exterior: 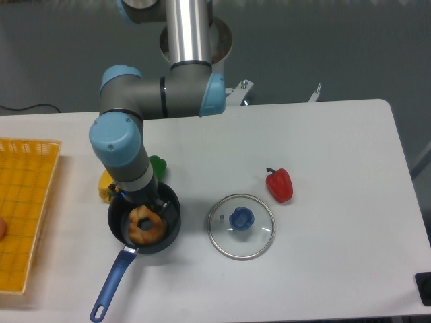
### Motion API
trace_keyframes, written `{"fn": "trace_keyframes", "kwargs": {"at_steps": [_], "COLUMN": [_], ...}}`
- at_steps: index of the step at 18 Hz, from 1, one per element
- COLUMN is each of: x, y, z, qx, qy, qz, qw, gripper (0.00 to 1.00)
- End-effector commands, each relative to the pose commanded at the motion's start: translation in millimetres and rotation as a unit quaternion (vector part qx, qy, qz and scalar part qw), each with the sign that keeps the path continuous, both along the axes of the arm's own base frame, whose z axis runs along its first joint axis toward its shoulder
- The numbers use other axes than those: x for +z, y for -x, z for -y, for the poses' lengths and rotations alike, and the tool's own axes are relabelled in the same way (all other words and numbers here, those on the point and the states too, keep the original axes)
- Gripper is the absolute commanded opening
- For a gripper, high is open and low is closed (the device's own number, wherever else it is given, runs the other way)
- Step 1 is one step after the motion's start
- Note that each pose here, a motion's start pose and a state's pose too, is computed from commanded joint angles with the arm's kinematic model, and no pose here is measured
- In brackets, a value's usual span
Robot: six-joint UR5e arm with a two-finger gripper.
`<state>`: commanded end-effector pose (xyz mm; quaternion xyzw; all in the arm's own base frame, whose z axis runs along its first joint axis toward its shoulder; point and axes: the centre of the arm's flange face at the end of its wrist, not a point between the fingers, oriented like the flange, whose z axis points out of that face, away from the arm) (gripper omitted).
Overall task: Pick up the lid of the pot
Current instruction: 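Move the gripper from the pan over to the glass lid's blue knob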
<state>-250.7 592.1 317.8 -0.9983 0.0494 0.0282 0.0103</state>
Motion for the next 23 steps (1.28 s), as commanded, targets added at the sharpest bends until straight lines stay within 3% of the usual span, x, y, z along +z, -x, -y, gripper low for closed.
{"fn": "trace_keyframes", "kwargs": {"at_steps": [6,9,16,23], "x": [10,17,-1,-31], "y": [46,70,103,123], "z": [24,49,91,103], "qx": [0.025,0.005,-0.074,-0.066], "qy": [0.000,0.026,0.055,0.071], "qz": [-0.020,-0.039,-0.020,0.002], "qw": [0.9995,0.9989,0.9955,0.9953], "gripper": [1.00,1.00,1.00,1.00]}}
